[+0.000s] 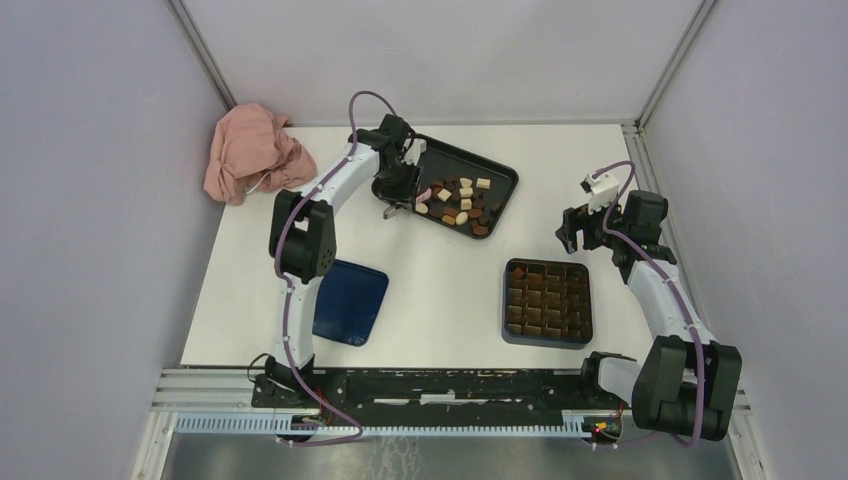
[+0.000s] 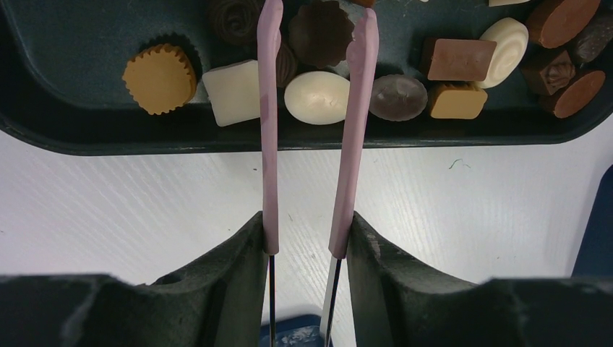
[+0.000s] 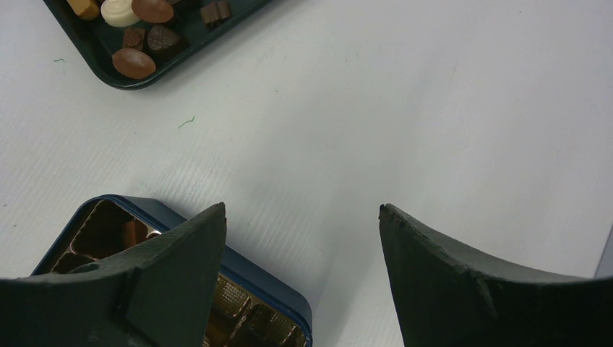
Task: Pack the chocolate
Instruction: Adjust the clamp.
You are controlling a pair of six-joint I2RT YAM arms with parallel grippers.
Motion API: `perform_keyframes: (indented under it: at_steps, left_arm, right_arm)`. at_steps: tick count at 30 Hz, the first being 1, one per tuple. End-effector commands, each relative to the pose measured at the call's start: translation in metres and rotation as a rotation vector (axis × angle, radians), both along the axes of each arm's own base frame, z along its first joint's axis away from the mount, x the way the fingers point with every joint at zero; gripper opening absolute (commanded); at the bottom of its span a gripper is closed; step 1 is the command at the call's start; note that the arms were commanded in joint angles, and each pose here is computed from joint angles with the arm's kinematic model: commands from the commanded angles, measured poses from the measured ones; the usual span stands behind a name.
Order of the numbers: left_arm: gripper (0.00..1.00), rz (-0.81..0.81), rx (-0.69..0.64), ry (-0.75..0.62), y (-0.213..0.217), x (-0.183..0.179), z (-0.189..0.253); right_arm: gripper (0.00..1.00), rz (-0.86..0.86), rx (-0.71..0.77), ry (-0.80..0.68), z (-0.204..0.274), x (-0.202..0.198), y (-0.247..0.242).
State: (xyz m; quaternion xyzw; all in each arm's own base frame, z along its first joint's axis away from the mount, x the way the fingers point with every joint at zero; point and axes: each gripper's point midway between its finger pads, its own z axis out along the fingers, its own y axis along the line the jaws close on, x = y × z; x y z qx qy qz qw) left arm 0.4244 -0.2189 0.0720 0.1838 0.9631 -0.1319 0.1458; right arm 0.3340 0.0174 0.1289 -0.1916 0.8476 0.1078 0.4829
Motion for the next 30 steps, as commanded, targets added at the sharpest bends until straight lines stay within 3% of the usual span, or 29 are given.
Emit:
perform_keyframes:
  at_steps: [1, 30]
  left_arm:
    - [0.48, -0.055, -0.040, -0.018, -0.006, 0.005, 0.011]
    - [0.49, -0.044, 0.010, 0.012, 0.001, 0.008, -0.001]
  right_arm:
    - [0.83, 0.009, 0.001, -0.057, 0.018, 0.008, 0.000]
    - [0.83, 0.015, 0.007, -0.055, 0.018, 0.007, 0.001]
